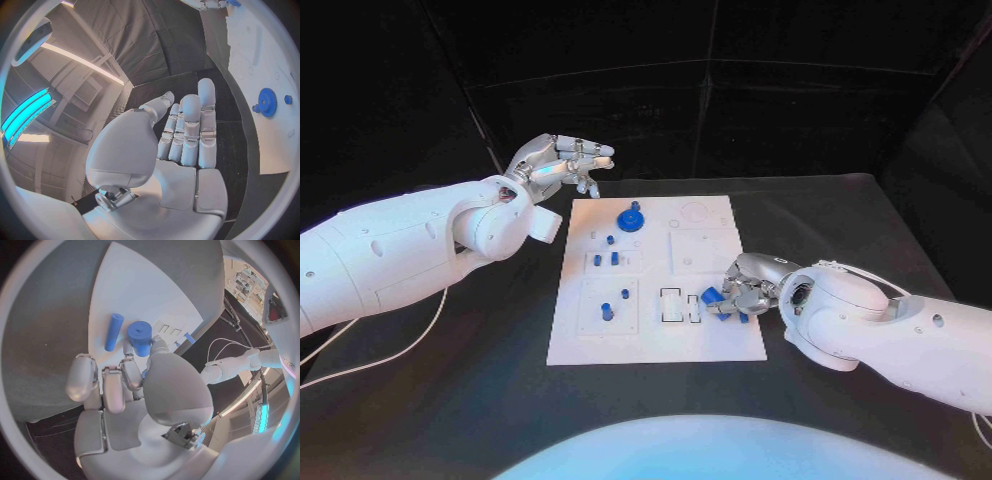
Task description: Assemble the parts on the task board
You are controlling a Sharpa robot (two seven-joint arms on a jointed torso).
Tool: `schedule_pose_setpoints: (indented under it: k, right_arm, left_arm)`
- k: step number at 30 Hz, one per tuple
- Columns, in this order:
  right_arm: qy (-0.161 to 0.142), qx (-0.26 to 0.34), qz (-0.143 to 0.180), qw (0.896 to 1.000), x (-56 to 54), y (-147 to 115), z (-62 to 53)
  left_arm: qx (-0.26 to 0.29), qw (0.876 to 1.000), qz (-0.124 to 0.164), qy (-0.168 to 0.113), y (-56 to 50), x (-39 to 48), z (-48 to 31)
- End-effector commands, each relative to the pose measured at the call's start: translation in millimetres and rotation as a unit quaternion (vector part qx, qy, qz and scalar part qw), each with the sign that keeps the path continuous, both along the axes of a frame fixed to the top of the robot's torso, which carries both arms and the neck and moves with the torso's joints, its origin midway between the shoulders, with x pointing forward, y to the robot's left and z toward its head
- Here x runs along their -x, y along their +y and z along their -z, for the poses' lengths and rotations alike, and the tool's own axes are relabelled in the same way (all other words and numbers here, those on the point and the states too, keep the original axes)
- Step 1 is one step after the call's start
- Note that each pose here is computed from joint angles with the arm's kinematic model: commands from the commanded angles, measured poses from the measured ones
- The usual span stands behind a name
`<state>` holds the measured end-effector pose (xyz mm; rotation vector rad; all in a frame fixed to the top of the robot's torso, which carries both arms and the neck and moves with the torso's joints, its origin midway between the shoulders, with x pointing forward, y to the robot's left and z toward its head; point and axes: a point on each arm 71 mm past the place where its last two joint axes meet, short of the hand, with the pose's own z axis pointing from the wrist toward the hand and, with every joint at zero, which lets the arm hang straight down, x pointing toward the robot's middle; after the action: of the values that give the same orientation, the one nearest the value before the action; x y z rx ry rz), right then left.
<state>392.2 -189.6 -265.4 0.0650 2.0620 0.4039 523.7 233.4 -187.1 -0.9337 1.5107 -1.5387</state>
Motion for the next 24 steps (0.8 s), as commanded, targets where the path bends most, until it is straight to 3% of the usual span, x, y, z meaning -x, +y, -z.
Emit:
schedule_pose_setpoints:
  k: [1,13,24]
  right_arm:
    - [0.009,-0.015,0.019,1.0,3.9,-0.8,2.7]
    - [-0.018,-0.092,0.041,0.995,9.0,11.2,-9.4]
    - [0.01,-0.097,0.027,0.995,9.1,28.8,-5.1]
  left_arm:
    - [0.004,1.0,0.004,-0.001,-0.6,-0.1,-1.1]
    - [0.004,1.0,0.004,-0.002,-1.0,0.2,-1.0]
    - [0.005,1.0,0.005,-0.002,-1.5,0.7,-1.3]
